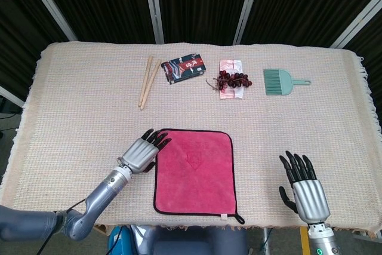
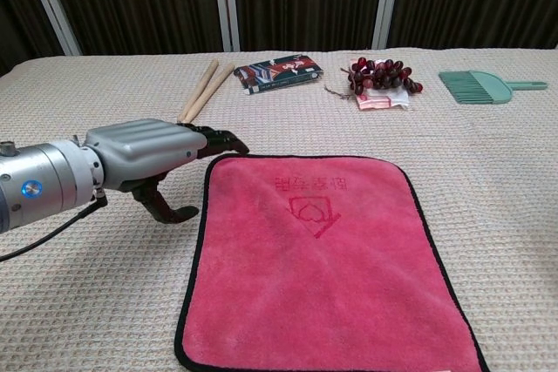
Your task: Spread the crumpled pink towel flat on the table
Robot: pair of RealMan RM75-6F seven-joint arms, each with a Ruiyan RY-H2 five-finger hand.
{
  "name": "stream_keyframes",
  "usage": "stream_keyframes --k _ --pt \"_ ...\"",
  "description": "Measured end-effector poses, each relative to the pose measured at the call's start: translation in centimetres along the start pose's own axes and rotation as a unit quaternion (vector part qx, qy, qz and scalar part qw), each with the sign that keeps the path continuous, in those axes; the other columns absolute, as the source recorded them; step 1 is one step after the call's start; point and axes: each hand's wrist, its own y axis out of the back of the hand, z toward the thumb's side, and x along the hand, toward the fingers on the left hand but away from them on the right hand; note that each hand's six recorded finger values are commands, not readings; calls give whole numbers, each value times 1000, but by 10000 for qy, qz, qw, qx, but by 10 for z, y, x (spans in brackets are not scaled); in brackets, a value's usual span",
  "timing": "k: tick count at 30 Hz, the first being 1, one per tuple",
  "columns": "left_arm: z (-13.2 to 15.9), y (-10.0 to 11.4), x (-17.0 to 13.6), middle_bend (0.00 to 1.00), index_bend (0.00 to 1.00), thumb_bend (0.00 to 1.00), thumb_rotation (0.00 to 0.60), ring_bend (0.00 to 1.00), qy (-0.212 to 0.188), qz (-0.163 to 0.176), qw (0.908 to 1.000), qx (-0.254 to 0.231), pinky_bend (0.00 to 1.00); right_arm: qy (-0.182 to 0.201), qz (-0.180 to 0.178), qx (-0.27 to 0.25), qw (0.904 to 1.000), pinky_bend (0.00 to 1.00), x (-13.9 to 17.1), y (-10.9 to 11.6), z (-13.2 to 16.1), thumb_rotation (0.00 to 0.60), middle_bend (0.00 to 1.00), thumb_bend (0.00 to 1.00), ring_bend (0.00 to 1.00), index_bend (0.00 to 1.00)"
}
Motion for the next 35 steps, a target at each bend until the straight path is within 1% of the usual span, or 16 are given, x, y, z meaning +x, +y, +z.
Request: stream_keyframes --k 4,7,12,16,21,23,27,29,32,35 --pt "-3 9 -13 0 0 257 600 0 115 254 9990 -343 11 -3 -54 26 10000 0 -2 2 -3 600 0 417 0 0" --pt "-10 14 -28 0 0 196 600 0 298 514 9965 -581 11 -25 -148 109 9998 0 -4 5 -7 600 0 418 0 0" --pt "-29 16 -70 0 0 120 600 0 763 933 9888 -885 11 -40 -274 233 9993 0 -7 10 -16 600 0 417 0 0" --pt "-44 18 -111 0 0 90 600 0 1145 1243 9804 -1012 0 -32 -301 362 9989 0 -6 16 -23 600 0 372 0 0" --pt "-67 16 -174 0 0 66 600 0 1683 1598 9678 -979 0 5 -336 477 9983 0 3 24 -27 600 0 314 0 0" --pt "-79 14 -197 0 0 46 600 0 1916 1675 9627 -916 0 5 -318 543 9980 0 7 25 -29 600 0 287 0 0" --pt "-102 14 -227 0 0 19 600 0 2246 1778 9567 -524 0 -4 -322 744 9967 0 15 28 -34 600 0 264 0 0" --pt "-113 14 -242 0 0 15 600 0 2430 1859 9513 -382 0 -28 -346 786 9963 0 18 30 -37 600 0 263 0 0" --pt "-127 14 -260 0 0 14 600 0 2638 1921 9445 -378 0 -54 -365 765 9964 0 20 32 -40 600 0 263 0 0" --pt "-143 10 -277 0 0 14 600 0 2874 1888 9387 -252 0 -101 -398 785 9961 0 20 33 -43 600 0 264 0 0"
